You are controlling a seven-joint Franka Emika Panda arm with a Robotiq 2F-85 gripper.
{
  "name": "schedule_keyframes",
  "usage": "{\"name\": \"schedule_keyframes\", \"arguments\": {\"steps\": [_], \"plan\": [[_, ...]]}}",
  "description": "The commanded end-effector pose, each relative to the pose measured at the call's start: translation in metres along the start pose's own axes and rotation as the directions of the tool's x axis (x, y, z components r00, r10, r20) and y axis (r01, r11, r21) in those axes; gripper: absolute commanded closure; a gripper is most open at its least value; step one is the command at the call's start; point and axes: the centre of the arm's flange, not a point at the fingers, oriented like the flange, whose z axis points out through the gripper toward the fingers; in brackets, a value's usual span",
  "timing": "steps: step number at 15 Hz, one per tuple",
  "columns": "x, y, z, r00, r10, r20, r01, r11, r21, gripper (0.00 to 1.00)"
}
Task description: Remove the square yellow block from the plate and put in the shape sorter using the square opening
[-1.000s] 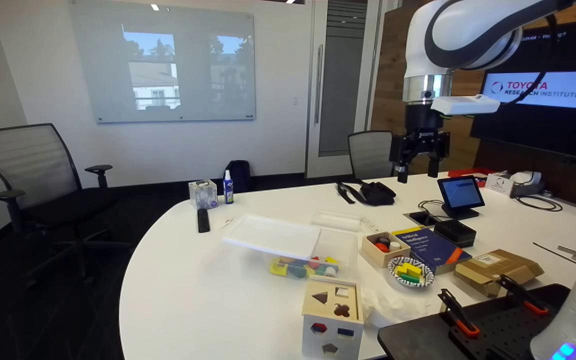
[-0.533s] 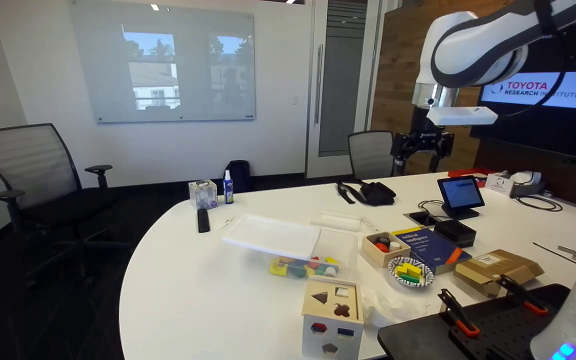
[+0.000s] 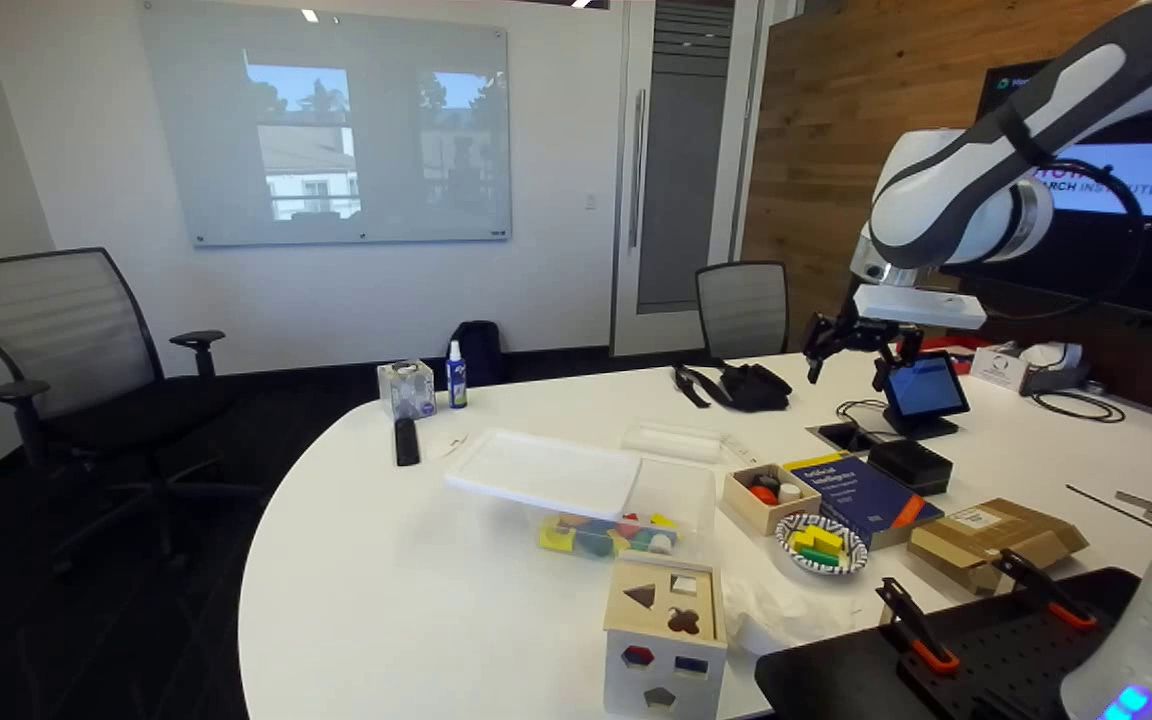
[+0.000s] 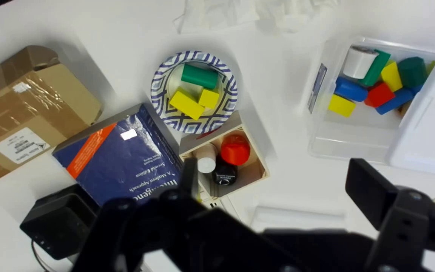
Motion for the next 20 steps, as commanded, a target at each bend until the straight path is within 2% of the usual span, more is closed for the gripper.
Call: {"name": "schedule_keyframes", "arguments": {"steps": [1,12,20], "plan": [[0.007,0.02,0.046,0.993,0.117,-0.003,-0.117,0.993,0.007,0.0],[0.033,0.061,0.184,0.952,0.299,0.072,-0.299,0.954,-0.001,0.0],[0.078,0.05,0.257,0.934,0.334,0.128,-0.334,0.942,-0.025,0.0]]}}
